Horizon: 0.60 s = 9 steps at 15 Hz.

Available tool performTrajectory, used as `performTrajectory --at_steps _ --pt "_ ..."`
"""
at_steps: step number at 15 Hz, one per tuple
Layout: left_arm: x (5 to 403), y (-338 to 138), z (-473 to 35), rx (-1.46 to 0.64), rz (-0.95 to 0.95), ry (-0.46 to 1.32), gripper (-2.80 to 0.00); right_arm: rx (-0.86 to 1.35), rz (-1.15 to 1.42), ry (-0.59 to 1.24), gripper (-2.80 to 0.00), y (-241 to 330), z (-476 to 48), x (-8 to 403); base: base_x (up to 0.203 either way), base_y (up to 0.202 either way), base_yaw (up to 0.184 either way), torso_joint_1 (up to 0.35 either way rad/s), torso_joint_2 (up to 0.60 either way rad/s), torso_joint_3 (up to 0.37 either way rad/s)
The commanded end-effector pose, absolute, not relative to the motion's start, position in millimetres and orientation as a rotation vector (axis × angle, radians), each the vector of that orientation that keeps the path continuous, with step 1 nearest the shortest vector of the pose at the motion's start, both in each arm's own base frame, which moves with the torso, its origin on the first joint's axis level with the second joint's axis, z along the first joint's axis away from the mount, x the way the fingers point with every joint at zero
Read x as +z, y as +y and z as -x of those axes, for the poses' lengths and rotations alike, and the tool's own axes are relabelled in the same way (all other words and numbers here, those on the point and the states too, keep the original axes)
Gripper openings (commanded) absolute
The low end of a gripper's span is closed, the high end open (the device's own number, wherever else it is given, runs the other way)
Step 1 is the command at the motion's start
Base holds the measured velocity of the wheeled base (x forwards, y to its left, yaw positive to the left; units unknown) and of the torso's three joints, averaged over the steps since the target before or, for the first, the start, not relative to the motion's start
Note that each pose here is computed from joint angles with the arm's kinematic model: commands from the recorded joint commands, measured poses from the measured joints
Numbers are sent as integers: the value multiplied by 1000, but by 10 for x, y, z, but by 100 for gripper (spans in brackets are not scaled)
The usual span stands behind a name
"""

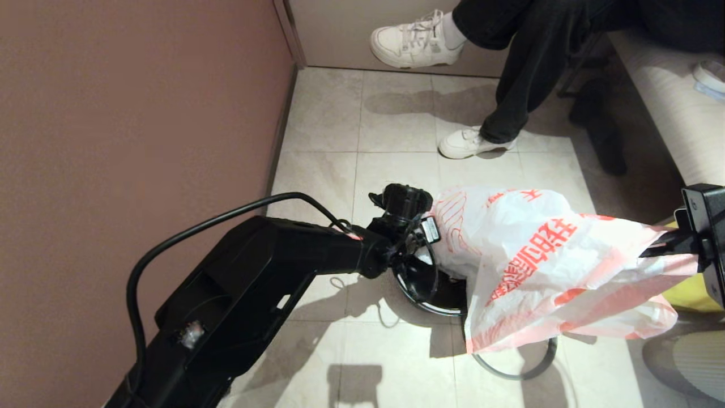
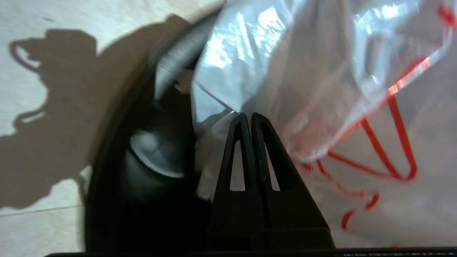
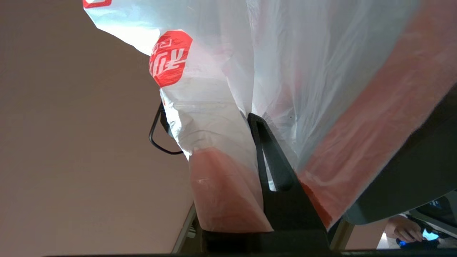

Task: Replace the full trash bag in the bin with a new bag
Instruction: Put the new garbage bag on the trash can

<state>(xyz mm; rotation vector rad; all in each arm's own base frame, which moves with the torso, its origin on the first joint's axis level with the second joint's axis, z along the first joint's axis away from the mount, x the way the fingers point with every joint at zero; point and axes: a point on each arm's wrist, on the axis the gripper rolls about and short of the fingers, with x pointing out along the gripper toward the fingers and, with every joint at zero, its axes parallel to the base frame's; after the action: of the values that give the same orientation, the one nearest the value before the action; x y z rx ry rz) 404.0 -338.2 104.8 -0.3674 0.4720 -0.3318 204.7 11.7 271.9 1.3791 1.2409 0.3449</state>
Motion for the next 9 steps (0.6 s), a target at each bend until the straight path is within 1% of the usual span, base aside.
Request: performTrajectory --at_steps 1,4,8,9 --pt "953 -3433 -4021 -340 353 489 -280 350 -1383 1239 -280 119 -2011 2741 0 0 0 0 0 0" --pt "684 -3554 -3980 -359 317 536 -280 353 -1383 1234 -280 120 -1989 2758 0 0 0 0 0 0" --pt "372 -3573 -3987 -349 277 611 -280 340 -1404 1243 -280 123 -1986 2759 0 0 0 0 0 0" --pt "371 -3570 -3983 -340 273 613 -280 337 -1405 1245 -280 121 -2000 2750 0 0 0 0 0 0"
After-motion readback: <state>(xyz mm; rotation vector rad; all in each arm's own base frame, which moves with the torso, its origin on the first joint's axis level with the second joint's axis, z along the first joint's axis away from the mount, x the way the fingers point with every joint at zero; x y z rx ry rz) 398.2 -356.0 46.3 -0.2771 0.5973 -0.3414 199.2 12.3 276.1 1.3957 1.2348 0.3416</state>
